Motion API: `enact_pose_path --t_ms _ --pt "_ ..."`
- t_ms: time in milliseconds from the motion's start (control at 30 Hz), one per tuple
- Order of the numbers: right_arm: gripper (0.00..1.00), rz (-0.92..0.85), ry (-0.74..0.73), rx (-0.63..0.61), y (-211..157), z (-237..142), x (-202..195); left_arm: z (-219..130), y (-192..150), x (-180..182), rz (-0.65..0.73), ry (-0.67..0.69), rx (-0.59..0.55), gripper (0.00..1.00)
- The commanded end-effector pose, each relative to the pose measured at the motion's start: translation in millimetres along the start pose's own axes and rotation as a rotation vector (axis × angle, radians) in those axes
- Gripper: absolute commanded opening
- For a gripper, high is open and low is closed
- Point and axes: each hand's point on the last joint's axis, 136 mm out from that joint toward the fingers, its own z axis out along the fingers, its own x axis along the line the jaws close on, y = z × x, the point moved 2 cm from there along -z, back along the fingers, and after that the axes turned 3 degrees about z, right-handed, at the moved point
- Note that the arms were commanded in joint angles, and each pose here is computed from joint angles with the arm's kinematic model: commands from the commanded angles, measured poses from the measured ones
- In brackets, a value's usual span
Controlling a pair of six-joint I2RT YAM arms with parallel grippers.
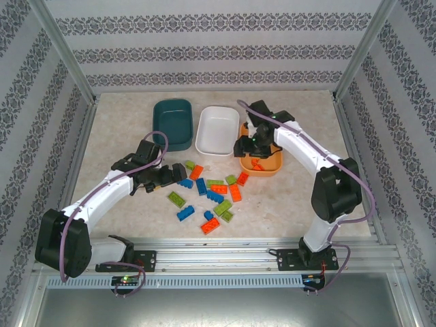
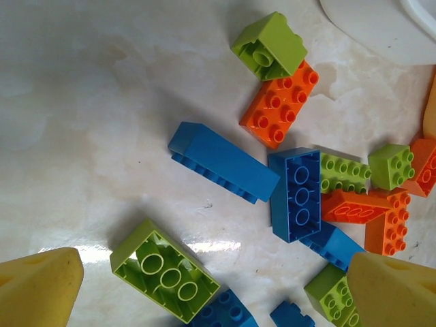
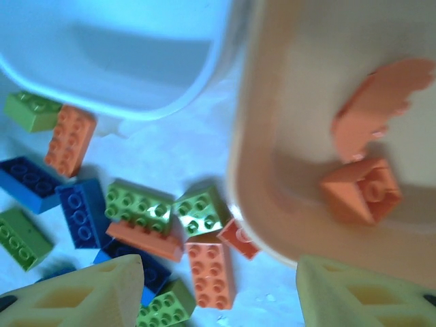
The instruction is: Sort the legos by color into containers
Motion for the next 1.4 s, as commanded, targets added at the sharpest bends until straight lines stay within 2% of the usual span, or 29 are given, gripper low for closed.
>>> enact_pose_path --t_ms 0,133,267,400,600,1367 --pt "0.61 -0.024 0.022 0.014 -16 5 21 -4 0 -4 0.052 0.008 0.017 1.0" --pt "0.61 -0.024 -0.046 0.073 -37 24 26 -4 0 -3 0.05 0.017 0.023 1.0" --pt "0.64 0.072 -0.121 0.062 -56 35 16 -5 -4 1 0.048 0.025 0.023 1.0" --pt "0.63 0.179 -0.11 0.031 -73 43 9 -5 -7 5 0.046 0.04 0.03 1.0" --pt "0.6 0.144 -0.112 0.139 -95 67 10 -4 -10 6 0.034 0.038 0.031 1.0" --pt "0.5 -0.004 -0.198 0.262 -108 104 -7 -3 -14 10 0.016 0.045 0.03 1.0"
